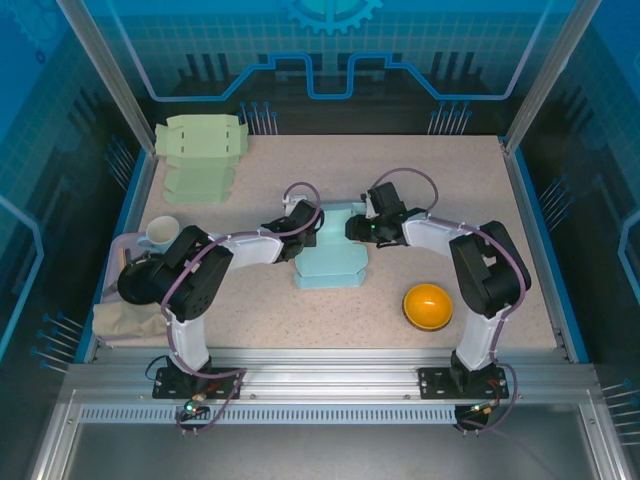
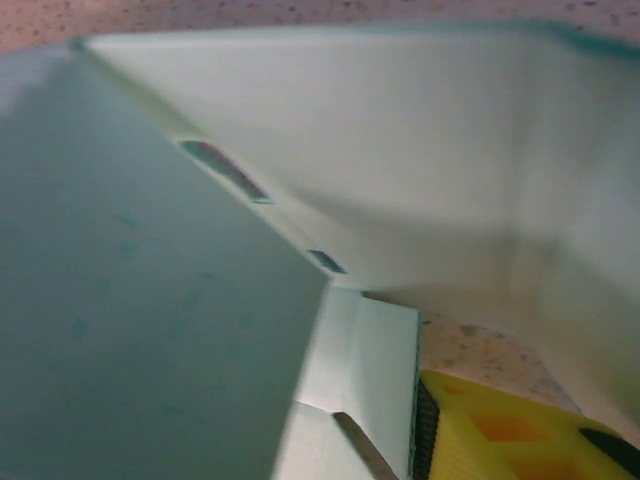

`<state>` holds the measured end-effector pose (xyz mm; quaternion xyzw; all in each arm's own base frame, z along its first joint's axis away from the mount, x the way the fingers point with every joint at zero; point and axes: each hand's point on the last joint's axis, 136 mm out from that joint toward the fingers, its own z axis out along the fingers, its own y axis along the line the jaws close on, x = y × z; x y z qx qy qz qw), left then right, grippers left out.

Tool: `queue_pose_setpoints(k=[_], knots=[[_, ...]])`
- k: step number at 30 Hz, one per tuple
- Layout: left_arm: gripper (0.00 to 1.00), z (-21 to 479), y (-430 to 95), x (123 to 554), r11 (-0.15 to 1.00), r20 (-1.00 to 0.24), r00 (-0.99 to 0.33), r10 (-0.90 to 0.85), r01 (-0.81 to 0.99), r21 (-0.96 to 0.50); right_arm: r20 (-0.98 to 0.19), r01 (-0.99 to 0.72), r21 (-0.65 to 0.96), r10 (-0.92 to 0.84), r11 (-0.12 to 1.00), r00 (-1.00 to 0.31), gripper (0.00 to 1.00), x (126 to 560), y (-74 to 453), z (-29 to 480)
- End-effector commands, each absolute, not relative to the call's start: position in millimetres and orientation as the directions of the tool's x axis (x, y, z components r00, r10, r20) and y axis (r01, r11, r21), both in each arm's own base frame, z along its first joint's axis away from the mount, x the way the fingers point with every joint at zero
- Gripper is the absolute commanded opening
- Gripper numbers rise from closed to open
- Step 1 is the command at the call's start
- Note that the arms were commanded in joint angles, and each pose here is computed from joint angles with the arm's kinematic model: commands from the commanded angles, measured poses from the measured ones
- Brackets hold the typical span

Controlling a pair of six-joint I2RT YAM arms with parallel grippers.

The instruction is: Fold the paper box

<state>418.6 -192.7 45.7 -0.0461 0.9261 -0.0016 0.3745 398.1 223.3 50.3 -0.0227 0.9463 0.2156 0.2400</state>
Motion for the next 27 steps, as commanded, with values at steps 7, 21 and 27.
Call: queue_pose_setpoints(k=[7, 21, 27], knots=[[0.08, 27, -194, 408, 0.995, -0.635, -0.767, -0.093, -0.092, -0.035, -0.476, -0.216, 0.442, 0.024, 0.871, -0.879, 0.45, 387, 266, 58], [0.08, 26, -190, 408, 0.996, -0.64, -0.765, -0.076, -0.089, -0.011, -0.503, -0.265, 0.385, -0.04, 0.884, -0.863, 0.46, 378, 261, 75], [0.08, 33, -188, 410, 0.997, -0.654, -0.755, -0.05, -0.071, 0.005, -0.575, -0.465, 0.233, -0.264, 0.854, -0.774, 0.49, 370, 231, 127]])
